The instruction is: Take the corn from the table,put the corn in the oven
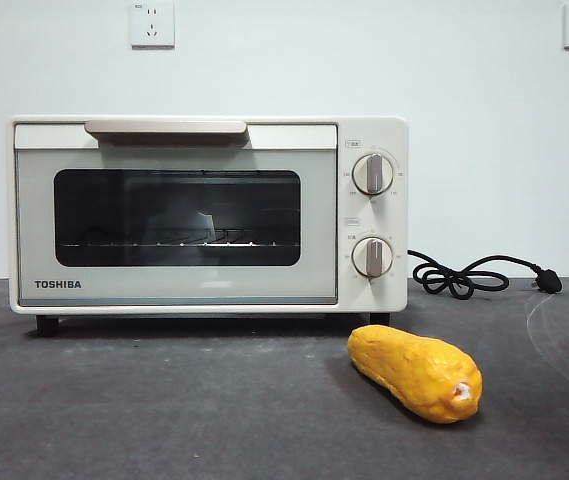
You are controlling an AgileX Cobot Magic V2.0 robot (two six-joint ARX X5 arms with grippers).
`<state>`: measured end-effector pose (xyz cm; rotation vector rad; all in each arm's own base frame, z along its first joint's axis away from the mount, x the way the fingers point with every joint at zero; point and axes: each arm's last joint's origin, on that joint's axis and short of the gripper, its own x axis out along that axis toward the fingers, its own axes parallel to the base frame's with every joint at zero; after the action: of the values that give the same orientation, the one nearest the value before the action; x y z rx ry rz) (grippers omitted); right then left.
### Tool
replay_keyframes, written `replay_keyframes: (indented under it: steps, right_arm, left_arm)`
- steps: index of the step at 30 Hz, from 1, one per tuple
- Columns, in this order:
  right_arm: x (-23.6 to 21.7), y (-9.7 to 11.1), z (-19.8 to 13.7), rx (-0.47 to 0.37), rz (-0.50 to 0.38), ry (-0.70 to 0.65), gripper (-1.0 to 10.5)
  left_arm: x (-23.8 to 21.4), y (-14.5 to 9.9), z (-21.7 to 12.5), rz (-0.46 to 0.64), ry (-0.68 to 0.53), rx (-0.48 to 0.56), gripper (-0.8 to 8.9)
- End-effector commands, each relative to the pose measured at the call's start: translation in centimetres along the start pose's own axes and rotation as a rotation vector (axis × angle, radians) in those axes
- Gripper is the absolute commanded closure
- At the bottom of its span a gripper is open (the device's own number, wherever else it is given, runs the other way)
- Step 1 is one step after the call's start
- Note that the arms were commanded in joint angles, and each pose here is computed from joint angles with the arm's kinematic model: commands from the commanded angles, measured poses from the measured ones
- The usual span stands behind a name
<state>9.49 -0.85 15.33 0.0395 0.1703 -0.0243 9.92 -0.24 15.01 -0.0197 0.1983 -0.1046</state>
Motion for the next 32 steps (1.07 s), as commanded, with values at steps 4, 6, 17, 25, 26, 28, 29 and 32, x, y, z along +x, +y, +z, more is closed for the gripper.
replay_keyframes:
  steps: [4,6,17,25,26,28,29,32]
  right_arm:
    - [0.1,0.0,-0.3,0.101,0.020,0.003,9.5]
    - [0.1,0.0,-0.2,0.214,0.020,0.003,9.5]
    - [-0.6,0.4,2.1,0.386,0.125,-0.088,9.5]
    - [-2.8,0.8,7.5,0.347,0.177,-0.250,9.6]
    - [-3.2,0.9,8.3,0.340,0.200,-0.271,9.6]
    - [-3.6,1.0,9.5,0.328,0.239,-0.291,9.6]
    - [-3.8,1.2,10.2,0.321,0.269,-0.288,9.6]
    - [-3.7,1.5,11.7,0.305,0.360,-0.236,9.6]
  left_arm:
    - [0.1,-0.1,0.0,-0.028,-0.013,-0.062,8.17]
    - [0.1,-0.1,0.0,-0.028,-0.011,-0.120,8.17]
    - [-0.3,-0.8,1.0,-0.254,0.069,-0.439,8.19]
    - [-0.7,-1.2,5.7,-0.367,0.132,-0.434,8.19]
    - [-0.7,-1.3,6.6,-0.388,0.141,-0.435,8.19]
    - [-0.6,-1.4,8.1,-0.427,0.157,-0.428,8.19]
    - [-0.6,-1.5,9.1,-0.456,0.170,-0.413,8.19]
    - [-0.3,-1.6,11.3,-0.500,0.219,-0.373,8.19]
